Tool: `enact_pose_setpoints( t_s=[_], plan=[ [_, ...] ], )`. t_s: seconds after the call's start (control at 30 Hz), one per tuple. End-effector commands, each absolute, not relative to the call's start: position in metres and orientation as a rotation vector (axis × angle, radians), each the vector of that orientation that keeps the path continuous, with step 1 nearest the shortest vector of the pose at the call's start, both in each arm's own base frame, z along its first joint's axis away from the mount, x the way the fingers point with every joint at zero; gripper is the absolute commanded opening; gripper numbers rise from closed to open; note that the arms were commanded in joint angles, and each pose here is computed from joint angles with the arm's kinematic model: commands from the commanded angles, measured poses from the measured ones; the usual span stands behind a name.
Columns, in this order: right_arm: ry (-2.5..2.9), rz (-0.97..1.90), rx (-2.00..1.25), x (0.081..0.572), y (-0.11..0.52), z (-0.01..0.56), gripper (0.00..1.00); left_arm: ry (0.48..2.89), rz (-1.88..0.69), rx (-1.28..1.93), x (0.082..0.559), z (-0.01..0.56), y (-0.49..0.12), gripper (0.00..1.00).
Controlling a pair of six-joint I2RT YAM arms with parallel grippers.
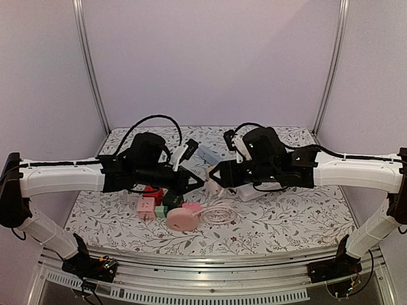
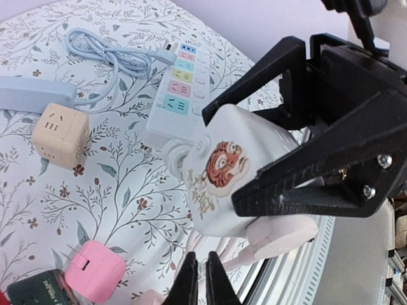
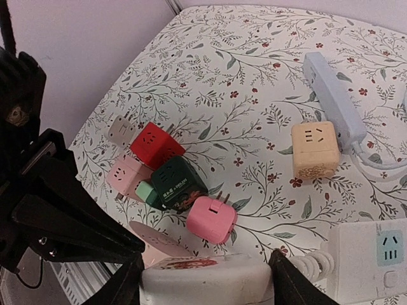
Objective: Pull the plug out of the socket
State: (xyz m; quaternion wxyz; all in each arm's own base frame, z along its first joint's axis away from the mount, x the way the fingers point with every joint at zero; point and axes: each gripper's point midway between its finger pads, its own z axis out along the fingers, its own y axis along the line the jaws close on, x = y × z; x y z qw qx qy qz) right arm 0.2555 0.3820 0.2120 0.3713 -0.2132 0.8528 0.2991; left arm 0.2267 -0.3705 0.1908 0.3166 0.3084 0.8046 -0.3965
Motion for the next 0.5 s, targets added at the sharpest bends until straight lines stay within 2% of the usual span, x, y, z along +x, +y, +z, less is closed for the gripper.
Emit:
enact_pose_setpoints(
  t_s=[0.0,0.13,0.2,0.33,0.47],
  plan=[
    [2.099,0.800,-0.402,0.268,0.379,0.253,0.26,2.136,-0.930,0.789,0.235,0.194,-0.365,0.13],
    [2.135,0.756,-0.321,0.276,0.375,0.252,0.26,2.101,-0.898,0.792,0.234,0.202,-0.363,0.48],
    [2.148,0.749,-0.315,0.278,0.377,0.249,0.26,2.087,-0.902,0.815,0.231,0.205,-0.367,0.58],
    [2.166,0.730,-0.300,0.281,0.378,0.245,0.26,2.061,-0.935,0.877,0.221,0.209,-0.377,0.71],
    [2.174,0.727,-0.300,0.283,0.381,0.243,0.26,2.026,-0.959,0.906,0.213,0.215,-0.382,0.78]
  ],
)
